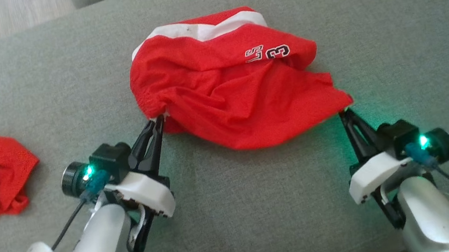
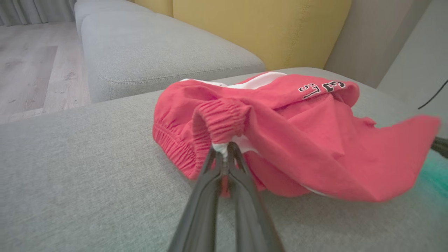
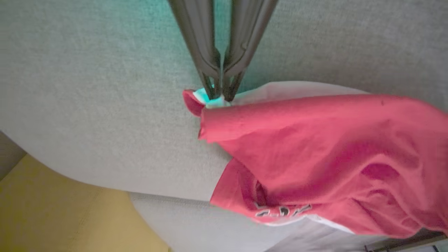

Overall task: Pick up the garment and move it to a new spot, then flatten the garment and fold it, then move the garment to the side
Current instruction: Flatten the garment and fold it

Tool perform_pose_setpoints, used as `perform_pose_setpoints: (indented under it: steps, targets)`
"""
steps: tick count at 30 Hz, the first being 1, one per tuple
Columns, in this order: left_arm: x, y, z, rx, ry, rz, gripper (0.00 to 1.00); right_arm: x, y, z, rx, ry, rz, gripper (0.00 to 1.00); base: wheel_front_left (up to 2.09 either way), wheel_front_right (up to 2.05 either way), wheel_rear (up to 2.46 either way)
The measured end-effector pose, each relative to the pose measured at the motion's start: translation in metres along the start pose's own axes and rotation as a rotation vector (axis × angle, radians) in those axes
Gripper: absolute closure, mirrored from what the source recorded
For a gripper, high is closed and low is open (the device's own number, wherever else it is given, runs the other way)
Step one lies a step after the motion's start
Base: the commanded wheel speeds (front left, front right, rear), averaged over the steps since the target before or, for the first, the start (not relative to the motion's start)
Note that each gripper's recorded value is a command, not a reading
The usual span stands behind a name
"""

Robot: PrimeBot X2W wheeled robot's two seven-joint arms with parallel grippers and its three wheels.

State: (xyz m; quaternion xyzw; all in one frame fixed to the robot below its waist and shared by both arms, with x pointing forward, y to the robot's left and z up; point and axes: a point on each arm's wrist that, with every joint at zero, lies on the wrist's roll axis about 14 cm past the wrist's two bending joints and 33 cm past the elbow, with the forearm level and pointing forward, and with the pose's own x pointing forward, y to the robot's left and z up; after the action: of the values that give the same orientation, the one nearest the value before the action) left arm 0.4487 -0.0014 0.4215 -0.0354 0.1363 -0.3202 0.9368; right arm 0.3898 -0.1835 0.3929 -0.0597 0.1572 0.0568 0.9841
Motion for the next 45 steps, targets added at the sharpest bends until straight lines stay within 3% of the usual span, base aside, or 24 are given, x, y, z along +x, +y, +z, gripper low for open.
perform_pose_setpoints:
  steps: [14,18,26,32,39,45]
  targets:
    - [-0.029,0.022,0.062,0.219,0.028,-0.018,1.0,0.0,-0.026,0.098,-0.025,-0.231,0.006,1.0,0.0,0.0,0.0]
    - [-0.03,0.019,0.106,0.318,0.013,-0.051,1.0,0.001,-0.029,0.159,-0.052,-0.358,0.03,1.0,0.0,0.0,0.0]
    - [-0.043,0.015,0.24,0.439,-0.249,-0.02,1.0,-0.024,-0.043,0.278,-0.148,-0.622,0.008,1.0,0.0,0.0,0.0]
    - [-0.061,0.008,0.269,0.409,-0.341,-0.009,1.0,-0.049,-0.057,0.3,-0.133,-0.676,-0.039,1.0,0.0,0.0,0.0]
    - [-0.075,-0.001,0.206,0.254,-0.208,-0.064,1.0,-0.06,-0.059,0.26,-0.081,-0.568,-0.054,1.0,0.0,0.0,0.0]
    - [-0.076,0.011,0.207,0.252,-0.172,-0.052,1.0,-0.051,-0.056,0.252,-0.09,-0.493,-0.048,1.0,0.0,0.0,0.0]
